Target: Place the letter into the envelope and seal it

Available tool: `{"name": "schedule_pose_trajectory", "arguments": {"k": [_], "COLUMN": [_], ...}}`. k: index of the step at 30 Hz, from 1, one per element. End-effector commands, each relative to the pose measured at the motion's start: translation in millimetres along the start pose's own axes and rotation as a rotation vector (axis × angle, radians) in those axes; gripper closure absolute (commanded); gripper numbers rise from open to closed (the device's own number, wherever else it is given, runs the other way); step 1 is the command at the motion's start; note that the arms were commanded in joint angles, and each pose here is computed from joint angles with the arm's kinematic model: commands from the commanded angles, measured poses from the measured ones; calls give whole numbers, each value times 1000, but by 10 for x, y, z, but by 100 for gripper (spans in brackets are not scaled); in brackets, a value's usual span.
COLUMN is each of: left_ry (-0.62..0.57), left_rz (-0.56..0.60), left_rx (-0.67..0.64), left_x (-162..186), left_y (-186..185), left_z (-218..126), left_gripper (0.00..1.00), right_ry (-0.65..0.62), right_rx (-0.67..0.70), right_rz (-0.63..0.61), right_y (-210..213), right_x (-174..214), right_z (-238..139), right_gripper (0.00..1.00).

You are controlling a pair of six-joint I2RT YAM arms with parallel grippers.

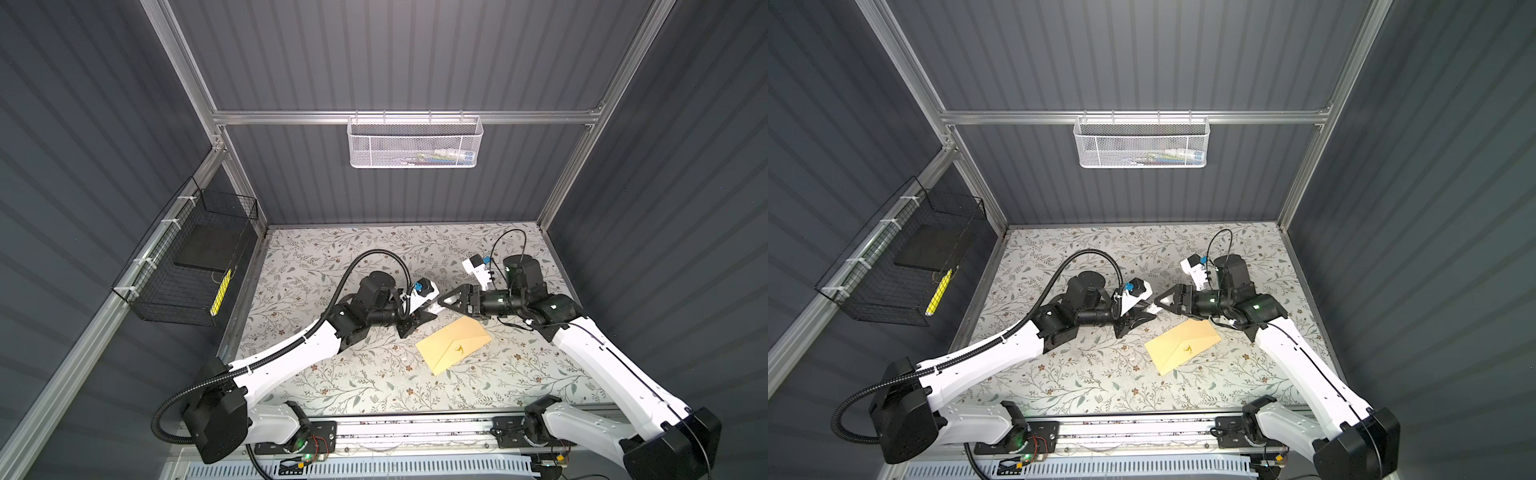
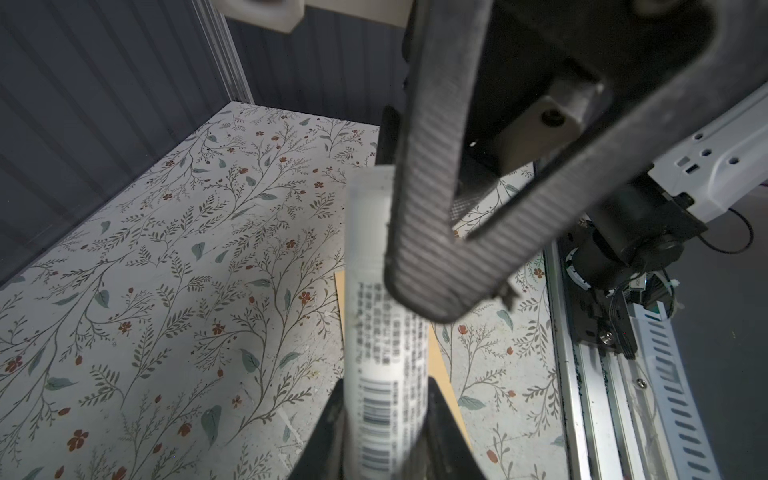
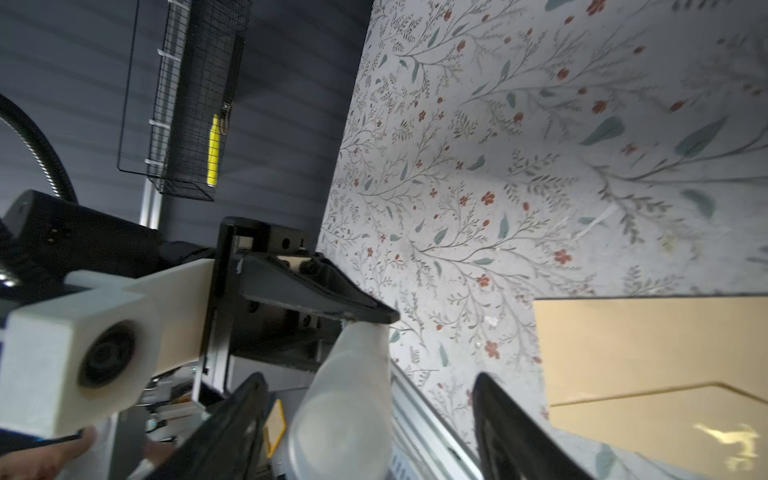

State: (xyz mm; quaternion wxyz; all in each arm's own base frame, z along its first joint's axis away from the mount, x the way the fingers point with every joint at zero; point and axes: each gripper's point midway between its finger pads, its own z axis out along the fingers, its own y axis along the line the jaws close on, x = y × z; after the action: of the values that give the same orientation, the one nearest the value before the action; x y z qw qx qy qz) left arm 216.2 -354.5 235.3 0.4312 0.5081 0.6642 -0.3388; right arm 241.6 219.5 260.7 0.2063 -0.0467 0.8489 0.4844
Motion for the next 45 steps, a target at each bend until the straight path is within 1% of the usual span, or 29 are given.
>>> {"name": "schedule_pose_trajectory", "arguments": {"k": [1, 4, 6, 7, 9, 11, 12, 14, 15, 18, 19, 21, 25, 28, 35, 38, 41, 45], "left_ry": [31, 111, 163, 197, 268, 353, 392, 457, 483, 528, 546, 580, 635, 654, 684, 689, 705, 705], "left_rz": [-138, -259, -352, -399, -492, -584, -632, -693, -718, -755, -755, -748, -745, -753, -777, -781, -785, -795], "left_rx": [-76, -156, -262, -328, -455, -571, -609, -670, -693, -721, -722, -716, -708, -708, -720, -722, -726, -728], "left_x": [267, 632, 854, 974, 1177, 1405, 1528, 1715, 1795, 1915, 1947, 1983, 2056, 2102, 2204, 2239, 2297, 2338], "left_y": [55, 123, 244, 319, 452, 543, 552, 568, 567, 563, 559, 550, 534, 523, 513, 509, 500, 489], "left_z": [-70, -103, -169, -218, -326, -427, -455, -498, -516, -518, -511, -479, -443, -433, -406, -402, -396, -397], "left_gripper": [100, 100, 100, 100, 100, 100, 100, 100, 100, 100, 100, 100, 100, 100, 99, 95, 92, 81], "right_ry": [-130, -227, -271, -283, -278, -203, -180, -141, -119, -67, -49, -32, 33, 65, 119, 132, 138, 163], "right_rx": [60, 86, 139, 193, 363, 491, 590, 671, 703, 754, 769, 787, 848, 903, 960, 977, 989, 967], "right_rz": [38, 61, 87, 114, 206, 272, 300, 332, 357, 409, 425, 447, 478, 461, 445, 440, 418, 389], "right_y": [-29, -34, -103, -207, -592, -971, -1214, -1534, -1683, -1985, -2064, -2182, -2417, -2527, -2676, -2736, -2758, -2731], "right_x": [-194, -290, -294, -271, -170, 35, 142, 331, 437, 647, 701, 771, 906, 928, 951, 956, 869, 701], "right_z": [-272, -511, -628, -669, -737, -697, -709, -651, -616, -501, -468, -401, -276, -222, -110, -91, -48, 112], "right_gripper": [1, 1, 1, 1, 1, 5, 9, 24, 38, 71, 79, 86, 88, 89, 90, 90, 89, 87]}}
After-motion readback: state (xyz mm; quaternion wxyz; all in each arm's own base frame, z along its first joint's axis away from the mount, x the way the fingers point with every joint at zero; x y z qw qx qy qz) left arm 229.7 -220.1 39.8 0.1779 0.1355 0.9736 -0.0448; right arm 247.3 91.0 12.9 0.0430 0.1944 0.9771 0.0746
